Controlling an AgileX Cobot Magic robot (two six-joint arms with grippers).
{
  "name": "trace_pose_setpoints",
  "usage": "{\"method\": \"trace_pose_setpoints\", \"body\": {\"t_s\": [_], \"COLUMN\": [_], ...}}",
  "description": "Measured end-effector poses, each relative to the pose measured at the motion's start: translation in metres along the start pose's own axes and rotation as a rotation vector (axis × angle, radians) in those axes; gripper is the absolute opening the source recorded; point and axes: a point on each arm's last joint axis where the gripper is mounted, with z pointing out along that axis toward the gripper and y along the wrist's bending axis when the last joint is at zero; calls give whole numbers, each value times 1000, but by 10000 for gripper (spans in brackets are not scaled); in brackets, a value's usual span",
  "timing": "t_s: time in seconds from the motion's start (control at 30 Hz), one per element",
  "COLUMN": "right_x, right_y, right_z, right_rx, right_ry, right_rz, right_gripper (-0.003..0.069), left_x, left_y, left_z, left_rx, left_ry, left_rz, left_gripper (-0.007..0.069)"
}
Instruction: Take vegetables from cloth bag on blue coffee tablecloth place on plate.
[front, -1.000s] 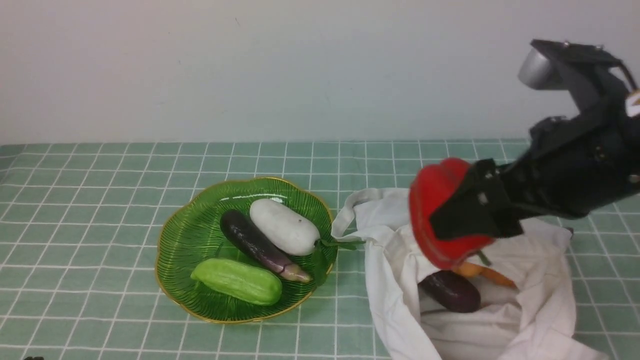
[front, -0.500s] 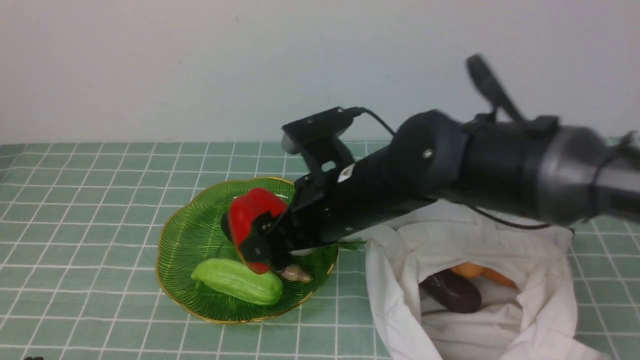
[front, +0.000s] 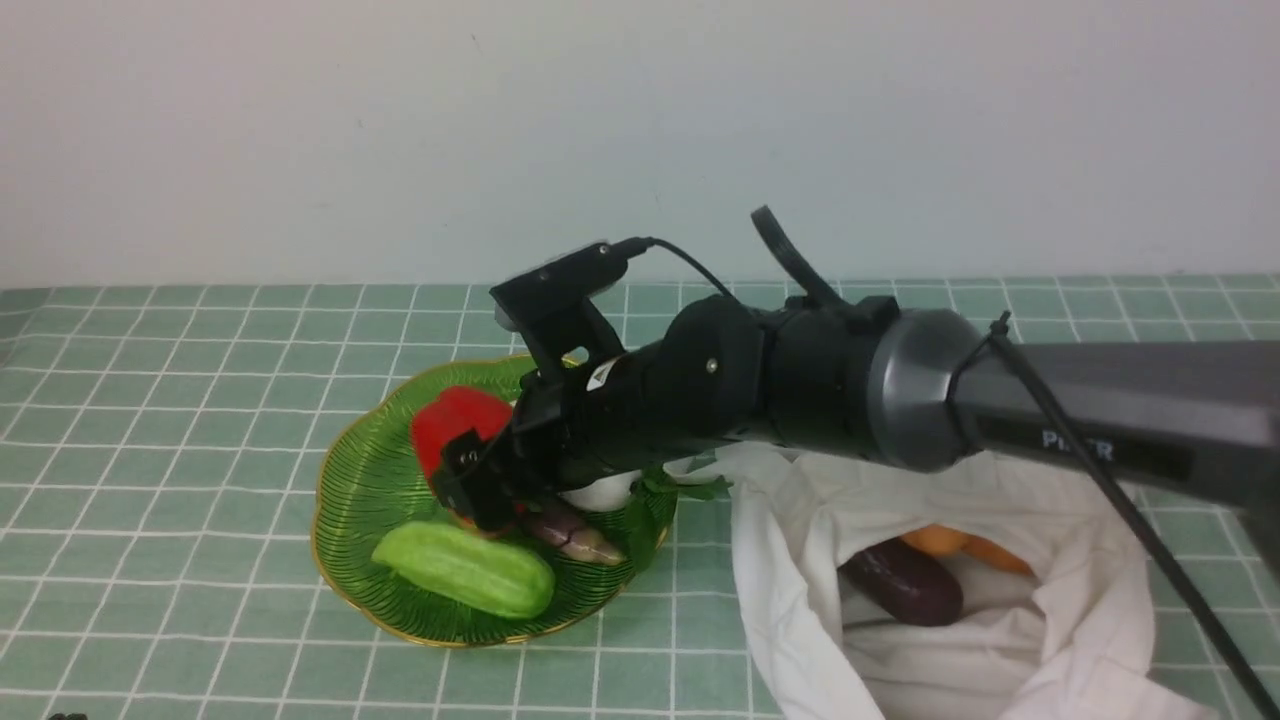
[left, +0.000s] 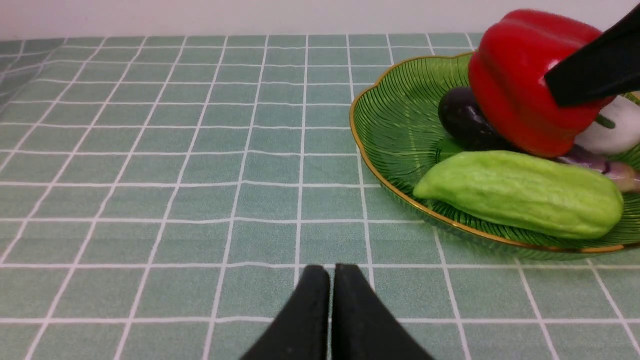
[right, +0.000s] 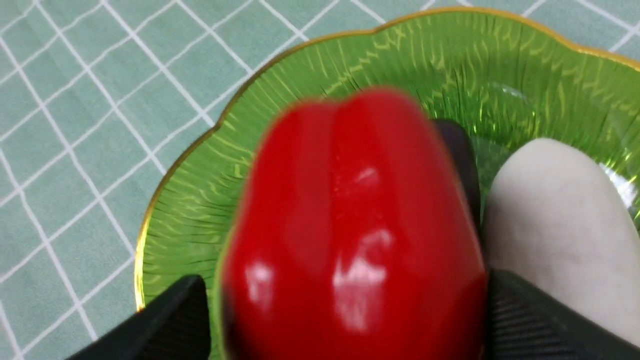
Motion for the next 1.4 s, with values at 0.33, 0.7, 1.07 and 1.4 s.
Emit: {"method": "trace_pose_setpoints", "body": {"t_s": [0.33,0.7,1.07,1.4], "right_x": [-26,-88,-113,19], "right_y": [-2,-23,-9,16], "right_z": [-20,-128,-266,-382], "right_rx": [-73,-110,192,380], "right_ry": [32,216,28,-40], "right_rz": [18,39,8,79], "right_gripper": [691,313,-12,-14], "left_x": [0,0,0,0], "left_y": [0,0,0,0], "left_z": [0,0,0,0], "left_rx": [0,0,0,0], "left_ry": [0,0,0,0], "left_rz": [0,0,-1,-1], "left_gripper": [-8,-8,-8,-8]}}
